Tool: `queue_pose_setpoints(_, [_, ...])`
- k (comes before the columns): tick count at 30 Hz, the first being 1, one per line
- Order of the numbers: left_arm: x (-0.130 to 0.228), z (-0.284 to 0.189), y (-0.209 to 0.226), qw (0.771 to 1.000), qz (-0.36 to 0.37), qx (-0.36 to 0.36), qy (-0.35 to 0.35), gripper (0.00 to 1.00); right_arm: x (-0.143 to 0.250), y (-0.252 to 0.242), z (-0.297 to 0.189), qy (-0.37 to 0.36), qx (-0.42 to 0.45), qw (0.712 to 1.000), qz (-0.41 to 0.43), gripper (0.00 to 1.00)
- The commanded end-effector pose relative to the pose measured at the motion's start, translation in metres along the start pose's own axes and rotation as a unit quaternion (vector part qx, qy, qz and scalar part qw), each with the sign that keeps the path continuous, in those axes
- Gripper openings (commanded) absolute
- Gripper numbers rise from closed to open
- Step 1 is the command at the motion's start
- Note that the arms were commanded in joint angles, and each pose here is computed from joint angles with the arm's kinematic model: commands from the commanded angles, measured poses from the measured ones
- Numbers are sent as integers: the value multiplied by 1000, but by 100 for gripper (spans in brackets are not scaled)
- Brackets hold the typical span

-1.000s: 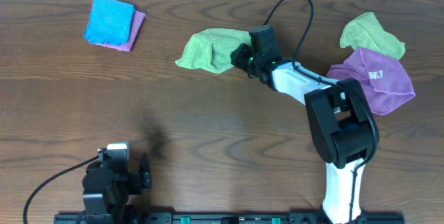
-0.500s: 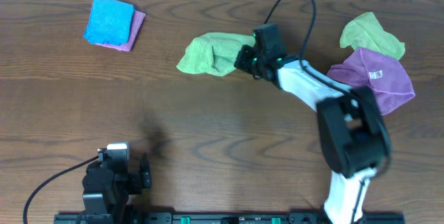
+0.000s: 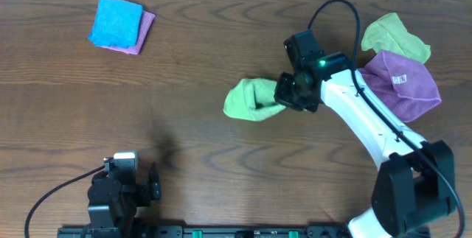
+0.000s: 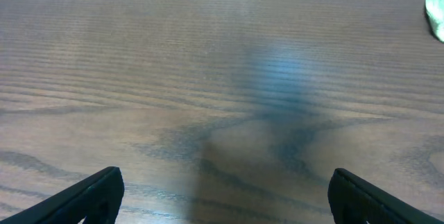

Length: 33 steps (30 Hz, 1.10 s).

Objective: Fold the cloth

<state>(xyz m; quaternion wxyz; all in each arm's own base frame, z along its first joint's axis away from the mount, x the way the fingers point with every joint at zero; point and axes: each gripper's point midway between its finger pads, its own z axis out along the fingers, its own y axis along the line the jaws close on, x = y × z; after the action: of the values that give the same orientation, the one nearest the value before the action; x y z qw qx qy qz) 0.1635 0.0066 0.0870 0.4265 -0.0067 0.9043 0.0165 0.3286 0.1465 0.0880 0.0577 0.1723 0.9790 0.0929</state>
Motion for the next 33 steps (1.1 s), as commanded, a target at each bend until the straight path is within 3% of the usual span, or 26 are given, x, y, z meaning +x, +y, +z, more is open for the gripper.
queue_pose_setpoints(1, [17, 7, 3, 999, 16, -9, 28, 95, 1, -6, -2, -8, 19, 1000, -5, 27])
queue_pose_setpoints(6, [17, 7, 3, 999, 16, -9, 28, 95, 0, -7, -2, -9, 22, 999, -40, 45])
queue_pose_setpoints(12, [17, 7, 3, 999, 16, -9, 28, 95, -3, -11, -3, -15, 34, 998, -55, 57])
queue_pose_setpoints(16, [17, 7, 3, 999, 16, -9, 28, 95, 5, -30, -4, 8, 59, 998, 23, 55])
queue_pose_setpoints(21, [17, 7, 3, 999, 16, -9, 28, 95, 14, -62, 0, 41, 87, 987, 129, 64])
queue_pose_setpoints(29, [17, 7, 3, 999, 16, -9, 28, 95, 14, -52, 38, 62, -16, 991, 115, 67])
queue_pose_setpoints(33, [17, 7, 3, 999, 16, -9, 28, 95, 16, -56, 54, 52, -28, 992, 113, 67])
